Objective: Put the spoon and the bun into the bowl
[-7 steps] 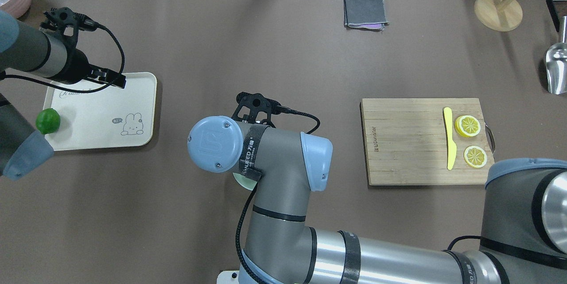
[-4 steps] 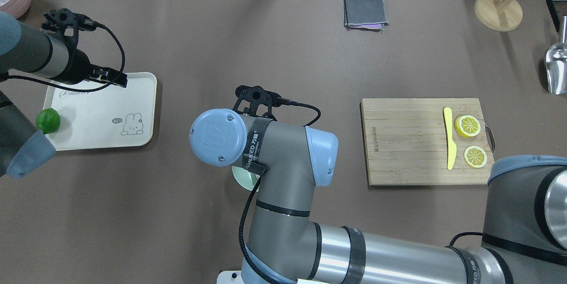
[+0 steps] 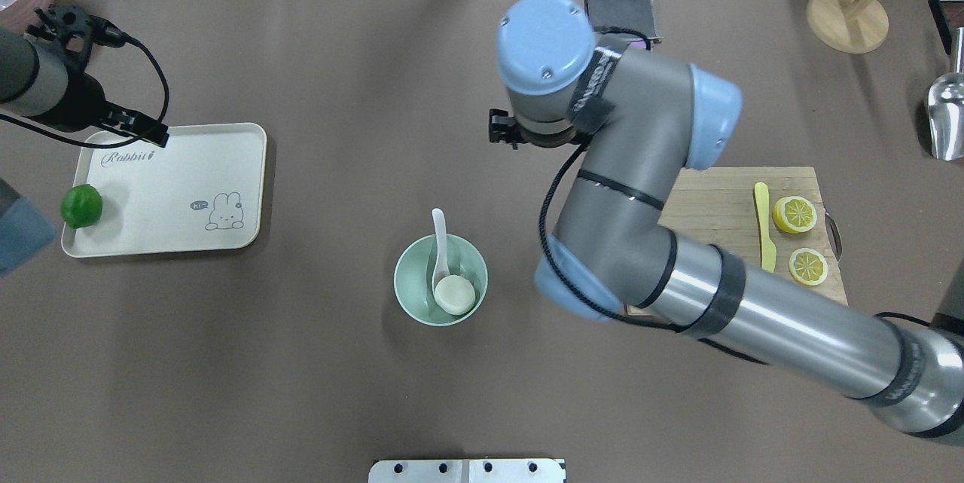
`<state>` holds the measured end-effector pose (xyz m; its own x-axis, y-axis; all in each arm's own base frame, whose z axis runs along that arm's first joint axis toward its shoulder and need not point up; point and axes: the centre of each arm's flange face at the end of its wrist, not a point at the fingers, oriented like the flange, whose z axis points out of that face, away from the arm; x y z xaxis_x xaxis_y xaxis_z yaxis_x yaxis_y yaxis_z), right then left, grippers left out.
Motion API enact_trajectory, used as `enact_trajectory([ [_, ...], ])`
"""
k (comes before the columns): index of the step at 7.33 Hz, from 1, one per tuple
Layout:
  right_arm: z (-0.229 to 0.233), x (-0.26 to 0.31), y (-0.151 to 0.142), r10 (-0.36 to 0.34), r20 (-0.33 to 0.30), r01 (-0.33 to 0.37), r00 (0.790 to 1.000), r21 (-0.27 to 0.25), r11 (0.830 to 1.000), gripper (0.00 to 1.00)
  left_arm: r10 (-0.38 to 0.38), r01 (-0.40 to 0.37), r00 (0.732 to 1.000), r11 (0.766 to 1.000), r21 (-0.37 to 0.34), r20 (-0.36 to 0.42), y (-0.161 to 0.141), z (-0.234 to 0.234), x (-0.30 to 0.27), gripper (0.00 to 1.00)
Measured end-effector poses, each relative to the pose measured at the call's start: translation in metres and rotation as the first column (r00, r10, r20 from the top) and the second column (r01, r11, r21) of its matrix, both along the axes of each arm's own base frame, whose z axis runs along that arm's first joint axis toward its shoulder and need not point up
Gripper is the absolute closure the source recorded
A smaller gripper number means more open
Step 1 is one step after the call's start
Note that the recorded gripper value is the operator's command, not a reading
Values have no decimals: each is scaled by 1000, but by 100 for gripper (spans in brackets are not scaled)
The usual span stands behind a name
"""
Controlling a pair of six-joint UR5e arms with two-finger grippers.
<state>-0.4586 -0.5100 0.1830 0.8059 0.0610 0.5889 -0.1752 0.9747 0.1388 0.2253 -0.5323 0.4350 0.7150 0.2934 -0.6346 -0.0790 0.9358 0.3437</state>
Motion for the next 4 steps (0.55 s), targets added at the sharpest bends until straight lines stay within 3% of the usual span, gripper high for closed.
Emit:
enact_trajectory([
  [2,78,123,-52,-178,-25,178,984,25,984,0,85,-84,996,996,-28,41,-15,26,-84,0],
  [4,170,251,-76,-312,-10,313,950,37,949,0,112,-108,990,993,-51,87,-5,72,-165,0],
])
